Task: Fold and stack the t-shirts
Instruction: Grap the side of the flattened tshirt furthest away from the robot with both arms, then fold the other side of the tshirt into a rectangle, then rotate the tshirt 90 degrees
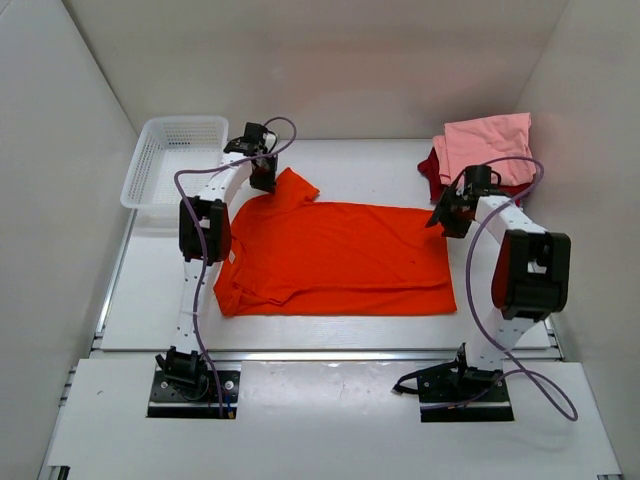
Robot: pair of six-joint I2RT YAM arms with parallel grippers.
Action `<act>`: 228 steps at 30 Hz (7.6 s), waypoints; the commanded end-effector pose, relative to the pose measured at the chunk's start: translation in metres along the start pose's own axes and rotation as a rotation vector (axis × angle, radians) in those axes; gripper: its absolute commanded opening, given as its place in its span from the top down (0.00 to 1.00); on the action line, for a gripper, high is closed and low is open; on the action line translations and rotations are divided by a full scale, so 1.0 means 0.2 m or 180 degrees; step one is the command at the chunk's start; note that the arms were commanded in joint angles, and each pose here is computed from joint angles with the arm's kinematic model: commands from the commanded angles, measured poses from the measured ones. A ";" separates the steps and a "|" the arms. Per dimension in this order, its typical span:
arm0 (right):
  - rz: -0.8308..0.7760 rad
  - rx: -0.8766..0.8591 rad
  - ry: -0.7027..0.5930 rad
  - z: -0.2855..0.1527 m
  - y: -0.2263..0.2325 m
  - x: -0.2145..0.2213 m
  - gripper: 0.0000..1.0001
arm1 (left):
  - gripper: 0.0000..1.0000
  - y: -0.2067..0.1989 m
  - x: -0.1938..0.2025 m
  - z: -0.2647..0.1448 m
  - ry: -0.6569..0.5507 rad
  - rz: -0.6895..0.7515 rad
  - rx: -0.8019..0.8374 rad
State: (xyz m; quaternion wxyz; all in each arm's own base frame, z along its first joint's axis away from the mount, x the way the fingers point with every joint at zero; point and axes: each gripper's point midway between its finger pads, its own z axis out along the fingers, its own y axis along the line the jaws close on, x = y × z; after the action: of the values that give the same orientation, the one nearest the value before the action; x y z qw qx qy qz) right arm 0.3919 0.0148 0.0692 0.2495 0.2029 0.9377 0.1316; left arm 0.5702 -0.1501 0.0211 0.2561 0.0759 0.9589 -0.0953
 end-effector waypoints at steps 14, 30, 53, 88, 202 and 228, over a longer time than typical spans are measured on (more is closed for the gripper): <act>-0.0011 0.0830 -0.0291 0.32 -0.14 -0.49 0.49 | 1.00 -0.08 0.10 -0.08 0.0139 -0.0016 0.0239; -0.0070 0.0809 -0.0128 0.32 -0.09 -0.47 0.68 | 1.00 -0.06 0.05 -0.13 0.0059 -0.0099 0.0273; -0.0306 0.0710 -0.0320 0.16 0.04 -0.48 1.00 | 1.00 -0.10 0.00 -0.28 -0.0031 -0.0085 0.0321; -0.0491 0.0368 -0.0195 -0.12 -0.21 0.18 0.99 | 1.00 0.01 1.03 -0.93 -0.0119 -0.0173 -0.0047; -0.0875 -0.1241 0.0741 -0.45 0.45 1.30 0.42 | 0.42 -0.72 1.44 -1.11 0.0267 -0.0141 0.1406; -0.0582 -0.1321 0.1556 -0.38 0.37 1.71 1.00 | 1.00 -0.89 1.91 -0.96 0.0490 -0.0784 0.1615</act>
State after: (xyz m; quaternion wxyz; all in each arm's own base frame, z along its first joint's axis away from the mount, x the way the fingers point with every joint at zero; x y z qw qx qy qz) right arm 0.1106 0.2209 0.0194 0.0704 0.0315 0.9360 0.3434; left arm 0.1120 -0.2411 0.0170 0.1252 0.0149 0.9257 -0.3567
